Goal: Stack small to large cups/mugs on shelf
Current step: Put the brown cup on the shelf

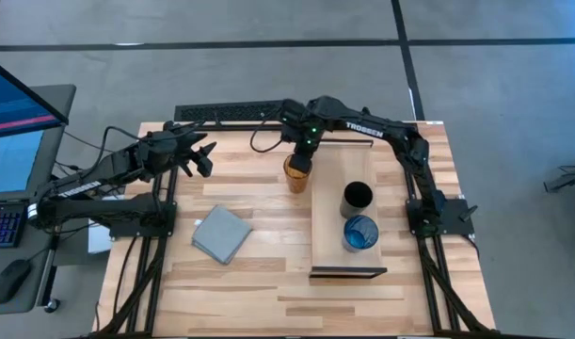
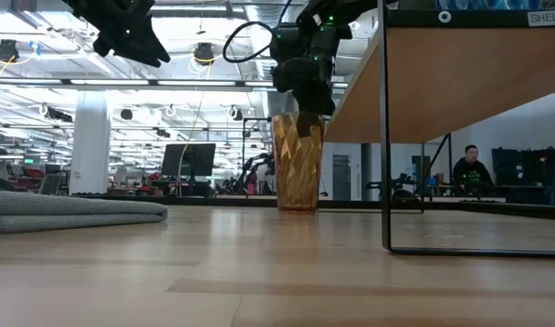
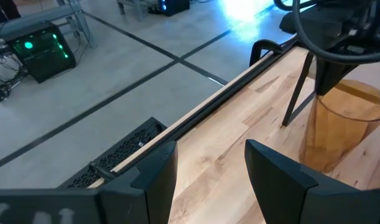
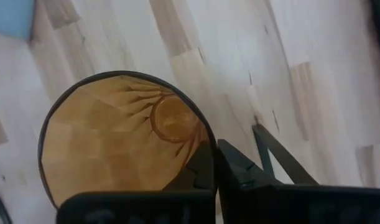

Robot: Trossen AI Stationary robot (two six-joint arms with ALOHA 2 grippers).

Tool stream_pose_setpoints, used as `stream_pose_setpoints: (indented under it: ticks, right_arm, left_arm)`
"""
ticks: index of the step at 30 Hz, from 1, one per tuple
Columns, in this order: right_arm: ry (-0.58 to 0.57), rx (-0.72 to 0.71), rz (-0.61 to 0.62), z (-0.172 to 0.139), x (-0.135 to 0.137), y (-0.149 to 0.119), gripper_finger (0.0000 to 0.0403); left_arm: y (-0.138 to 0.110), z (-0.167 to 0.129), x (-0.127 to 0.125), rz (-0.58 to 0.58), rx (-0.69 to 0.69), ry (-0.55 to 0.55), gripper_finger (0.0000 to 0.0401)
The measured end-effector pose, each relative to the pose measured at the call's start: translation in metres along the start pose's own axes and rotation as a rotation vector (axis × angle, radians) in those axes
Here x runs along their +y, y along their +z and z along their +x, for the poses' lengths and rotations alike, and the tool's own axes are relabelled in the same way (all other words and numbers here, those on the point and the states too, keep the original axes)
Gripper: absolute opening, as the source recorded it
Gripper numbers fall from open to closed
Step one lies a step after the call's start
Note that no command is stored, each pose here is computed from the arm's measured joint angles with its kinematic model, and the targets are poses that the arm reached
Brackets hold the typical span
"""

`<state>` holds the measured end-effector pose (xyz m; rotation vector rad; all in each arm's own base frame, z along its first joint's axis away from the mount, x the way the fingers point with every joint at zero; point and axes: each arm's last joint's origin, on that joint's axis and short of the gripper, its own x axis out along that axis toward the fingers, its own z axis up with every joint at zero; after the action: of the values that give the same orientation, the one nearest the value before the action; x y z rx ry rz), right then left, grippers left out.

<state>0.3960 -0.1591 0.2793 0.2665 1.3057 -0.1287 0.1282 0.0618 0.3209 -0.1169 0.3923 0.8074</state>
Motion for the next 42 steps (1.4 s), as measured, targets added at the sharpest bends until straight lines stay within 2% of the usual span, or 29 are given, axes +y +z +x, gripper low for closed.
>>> stream_pose_setpoints:
  ticks: [6, 15, 25, 36, 42]
  right_arm:
    - [0.004, -0.013, -0.026, -0.017, 0.010, 0.003, 0.0009]
    - [0.002, -0.125, -0.054, -0.078, 0.028, 0.005, 0.0009]
    - [-0.004, -0.242, 0.027, -0.144, 0.039, -0.030, 0.0009]
    - [-0.106, -0.359, 0.170, -0.210, 0.047, -0.083, 0.0009]
    - [-0.131, -0.412, 0.239, -0.226, 0.050, -0.097, 0.0009]
  left_arm:
    - [0.000, 0.000, 0.000, -0.001, -0.001, 0.000, 0.0181]
    - [0.000, 0.000, 0.000, -0.001, -0.001, 0.000, 0.0181]
    - [0.000, 0.000, 0.000, 0.001, 0.004, 0.001, 0.0181]
    - [-0.003, 0.000, 0.000, -0.017, 0.026, 0.004, 0.0181]
    - [-0.003, 0.000, 0.000, -0.018, 0.026, 0.004, 0.0181]
